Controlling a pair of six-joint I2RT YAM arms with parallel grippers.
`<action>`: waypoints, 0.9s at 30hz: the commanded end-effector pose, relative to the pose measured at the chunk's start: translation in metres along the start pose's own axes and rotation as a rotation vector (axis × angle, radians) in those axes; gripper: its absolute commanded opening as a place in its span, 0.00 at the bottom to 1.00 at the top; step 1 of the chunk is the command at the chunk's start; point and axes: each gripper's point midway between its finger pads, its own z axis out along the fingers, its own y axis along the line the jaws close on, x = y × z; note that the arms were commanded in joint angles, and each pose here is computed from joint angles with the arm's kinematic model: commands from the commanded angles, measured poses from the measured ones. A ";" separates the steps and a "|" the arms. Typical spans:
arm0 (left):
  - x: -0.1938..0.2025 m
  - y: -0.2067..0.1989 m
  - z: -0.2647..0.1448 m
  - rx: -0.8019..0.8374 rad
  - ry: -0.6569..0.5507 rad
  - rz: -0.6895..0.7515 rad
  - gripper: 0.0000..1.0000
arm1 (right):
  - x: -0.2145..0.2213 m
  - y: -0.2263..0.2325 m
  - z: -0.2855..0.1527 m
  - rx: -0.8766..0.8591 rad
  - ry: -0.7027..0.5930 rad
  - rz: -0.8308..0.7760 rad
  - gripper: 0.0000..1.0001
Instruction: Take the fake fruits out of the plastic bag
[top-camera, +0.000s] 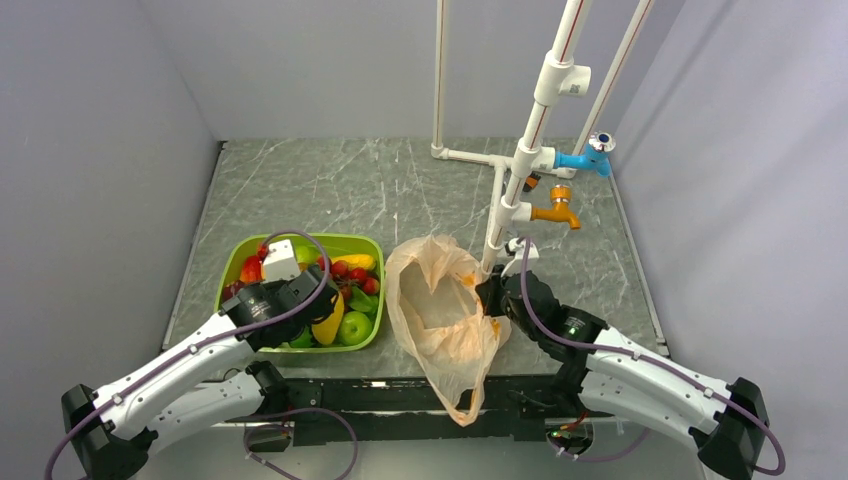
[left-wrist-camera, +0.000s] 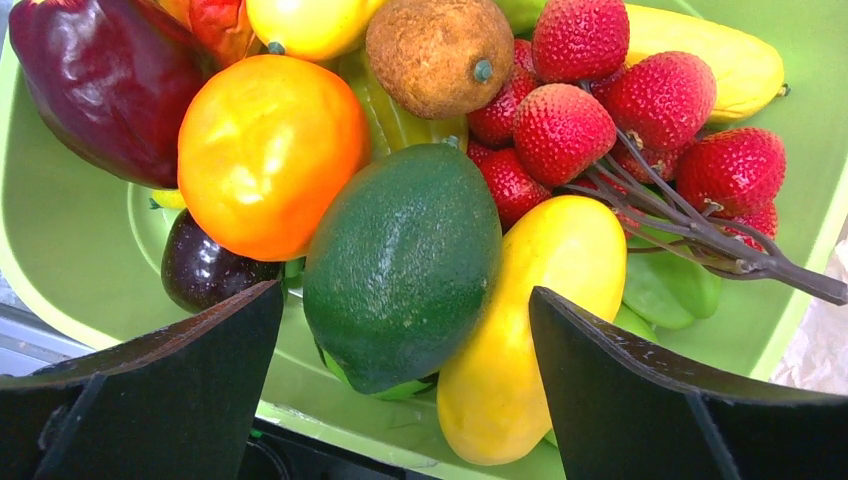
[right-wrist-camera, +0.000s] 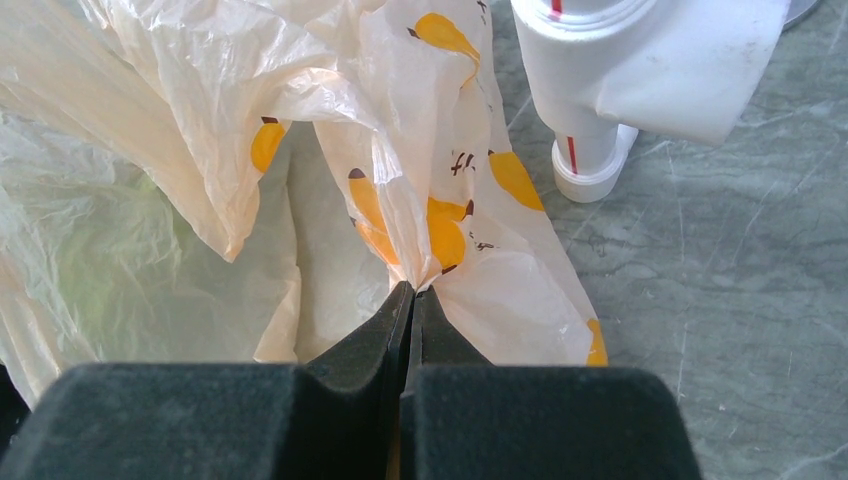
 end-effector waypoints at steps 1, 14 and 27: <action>-0.010 -0.009 -0.011 0.037 0.010 -0.029 0.99 | -0.026 0.013 0.000 -0.023 -0.071 0.013 0.00; -0.077 -0.025 -0.084 0.424 -0.169 -0.209 0.99 | -0.076 -0.006 -0.020 0.128 -0.186 -0.027 0.42; -0.146 -0.005 -0.177 0.737 -0.394 -0.307 0.99 | -0.167 -0.008 -0.111 0.086 -0.422 -0.042 0.94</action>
